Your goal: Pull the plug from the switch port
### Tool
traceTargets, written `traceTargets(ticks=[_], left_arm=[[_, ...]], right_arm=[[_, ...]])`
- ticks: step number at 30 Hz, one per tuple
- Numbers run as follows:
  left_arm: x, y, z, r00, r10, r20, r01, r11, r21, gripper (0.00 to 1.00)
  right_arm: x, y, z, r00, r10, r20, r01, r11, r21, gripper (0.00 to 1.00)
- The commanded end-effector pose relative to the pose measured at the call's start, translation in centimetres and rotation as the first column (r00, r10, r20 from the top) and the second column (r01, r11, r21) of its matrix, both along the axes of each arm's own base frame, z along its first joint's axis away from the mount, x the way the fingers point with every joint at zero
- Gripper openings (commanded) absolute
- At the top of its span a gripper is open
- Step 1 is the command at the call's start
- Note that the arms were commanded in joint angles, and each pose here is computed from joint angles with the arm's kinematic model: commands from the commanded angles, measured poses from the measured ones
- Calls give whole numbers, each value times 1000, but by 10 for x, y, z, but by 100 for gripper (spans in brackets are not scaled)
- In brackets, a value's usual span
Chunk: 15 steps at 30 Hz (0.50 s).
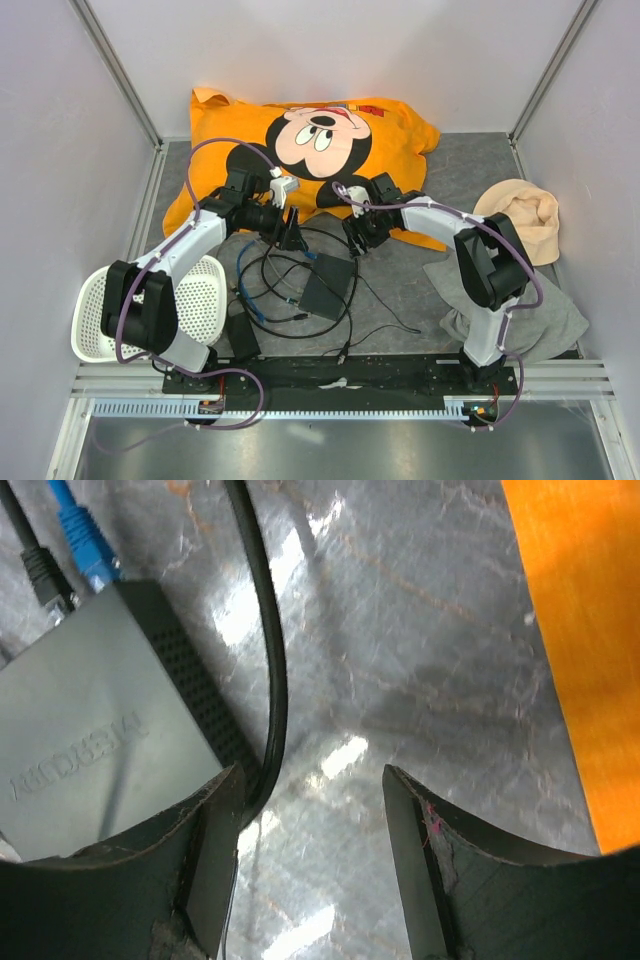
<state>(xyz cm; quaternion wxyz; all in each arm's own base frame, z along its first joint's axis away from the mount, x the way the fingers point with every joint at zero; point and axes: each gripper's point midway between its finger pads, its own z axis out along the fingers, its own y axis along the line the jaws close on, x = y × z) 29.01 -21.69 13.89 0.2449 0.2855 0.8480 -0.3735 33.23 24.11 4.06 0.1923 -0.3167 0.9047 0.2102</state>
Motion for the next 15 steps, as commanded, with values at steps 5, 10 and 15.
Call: traceTargets(ticks=[5, 10, 15], left_arm=[[0, -3, 6, 999, 3, 36, -2, 1000, -19, 67], [1, -3, 1, 1000, 1, 24, -1, 1000, -12, 67], [6, -4, 5, 999, 3, 33, -3, 1000, -12, 67]], right_arm=[[20, 23, 7, 1000, 12, -5, -11, 997, 79, 57], [19, 25, 14, 1000, 27, -11, -25, 995, 99, 33], [7, 28, 43, 998, 57, -12, -55, 988, 141, 10]])
